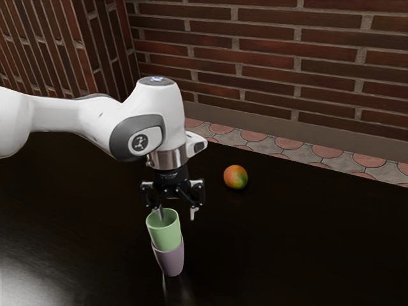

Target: Place the left cup onto the right cup

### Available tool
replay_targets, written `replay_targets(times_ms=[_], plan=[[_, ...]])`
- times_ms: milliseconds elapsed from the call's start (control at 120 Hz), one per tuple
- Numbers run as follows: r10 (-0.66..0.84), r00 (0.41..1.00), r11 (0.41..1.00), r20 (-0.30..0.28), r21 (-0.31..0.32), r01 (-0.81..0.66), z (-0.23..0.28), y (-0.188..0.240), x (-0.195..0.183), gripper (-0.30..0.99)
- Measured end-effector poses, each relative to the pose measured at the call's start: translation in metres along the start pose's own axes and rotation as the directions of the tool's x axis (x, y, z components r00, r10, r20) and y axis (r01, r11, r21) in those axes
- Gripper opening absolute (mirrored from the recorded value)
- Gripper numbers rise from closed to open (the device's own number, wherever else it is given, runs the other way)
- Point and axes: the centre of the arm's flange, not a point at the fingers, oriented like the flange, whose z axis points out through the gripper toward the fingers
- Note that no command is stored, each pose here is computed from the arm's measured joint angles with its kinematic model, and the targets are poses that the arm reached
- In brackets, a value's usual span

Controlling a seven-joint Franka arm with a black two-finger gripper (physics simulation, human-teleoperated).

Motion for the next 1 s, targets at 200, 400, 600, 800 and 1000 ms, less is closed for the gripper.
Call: replay_targets(times_ms=[200,400,600,800,1000], plan=[[0.026,0.999,0.999,-0.046,-0.030,-0.027,-0.029,0.007,-0.014,0.62],[0.068,0.993,0.994,-0.097,-0.077,-0.075,-0.089,0.005,0.004,0.66],[0.132,0.987,0.988,-0.093,-0.072,-0.139,-0.114,-0.045,0.041,0.68],[0.299,0.939,0.954,-0.172,0.020,-0.300,-0.166,-0.074,0.071,0.69],[0.437,0.885,0.900,-0.163,0.073,-0.431,-0.202,-0.086,0.083,0.69]])
